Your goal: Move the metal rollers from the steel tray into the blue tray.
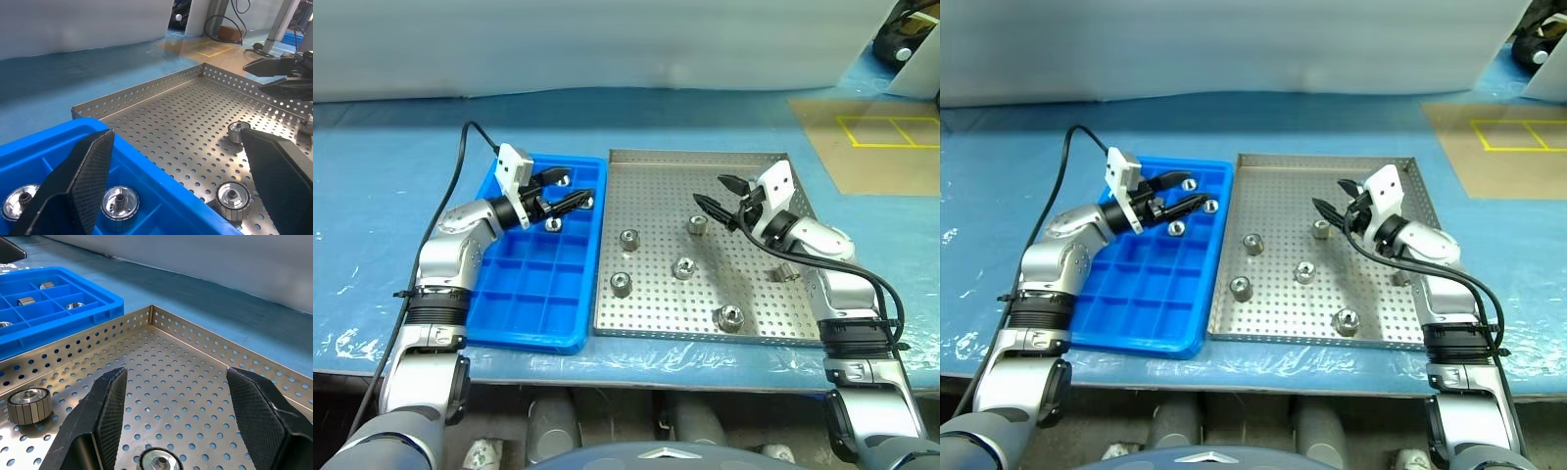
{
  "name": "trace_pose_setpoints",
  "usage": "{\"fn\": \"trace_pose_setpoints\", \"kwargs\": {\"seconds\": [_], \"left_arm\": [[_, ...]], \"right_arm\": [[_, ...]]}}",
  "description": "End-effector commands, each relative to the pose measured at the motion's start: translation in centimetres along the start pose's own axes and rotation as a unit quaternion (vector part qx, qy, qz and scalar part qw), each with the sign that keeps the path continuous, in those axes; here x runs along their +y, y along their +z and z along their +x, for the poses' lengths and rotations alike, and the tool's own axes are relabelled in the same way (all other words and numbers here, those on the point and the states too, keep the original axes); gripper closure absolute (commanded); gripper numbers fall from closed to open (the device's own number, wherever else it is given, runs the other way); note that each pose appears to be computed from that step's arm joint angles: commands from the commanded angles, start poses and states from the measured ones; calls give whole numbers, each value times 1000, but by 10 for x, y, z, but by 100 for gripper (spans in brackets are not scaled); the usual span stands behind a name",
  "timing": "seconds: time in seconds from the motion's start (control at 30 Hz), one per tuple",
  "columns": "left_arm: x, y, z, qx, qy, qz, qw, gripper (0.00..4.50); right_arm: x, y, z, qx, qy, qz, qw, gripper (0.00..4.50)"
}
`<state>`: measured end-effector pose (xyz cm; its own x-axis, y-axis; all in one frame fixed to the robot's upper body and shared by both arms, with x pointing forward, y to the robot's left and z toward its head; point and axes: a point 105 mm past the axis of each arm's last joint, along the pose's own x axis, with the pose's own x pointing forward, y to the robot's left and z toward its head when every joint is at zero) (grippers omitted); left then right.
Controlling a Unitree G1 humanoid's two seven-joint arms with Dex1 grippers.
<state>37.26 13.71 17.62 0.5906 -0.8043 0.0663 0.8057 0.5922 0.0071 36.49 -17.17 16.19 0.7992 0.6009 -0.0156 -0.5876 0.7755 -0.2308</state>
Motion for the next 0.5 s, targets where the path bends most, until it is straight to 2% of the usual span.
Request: {"fn": "trace_pose_setpoints", "kwargs": {"seconds": [0.03, 0.5], "left_arm": [[-3, 14, 0, -16, -10, 18, 1000, 16], [-5, 14, 1, -16, -17, 16, 1000, 16]], "right_arm": [[-2, 14, -1, -20, 0, -15, 1000, 117], [-2, 14, -2, -20, 0, -17, 1000, 117]]}}
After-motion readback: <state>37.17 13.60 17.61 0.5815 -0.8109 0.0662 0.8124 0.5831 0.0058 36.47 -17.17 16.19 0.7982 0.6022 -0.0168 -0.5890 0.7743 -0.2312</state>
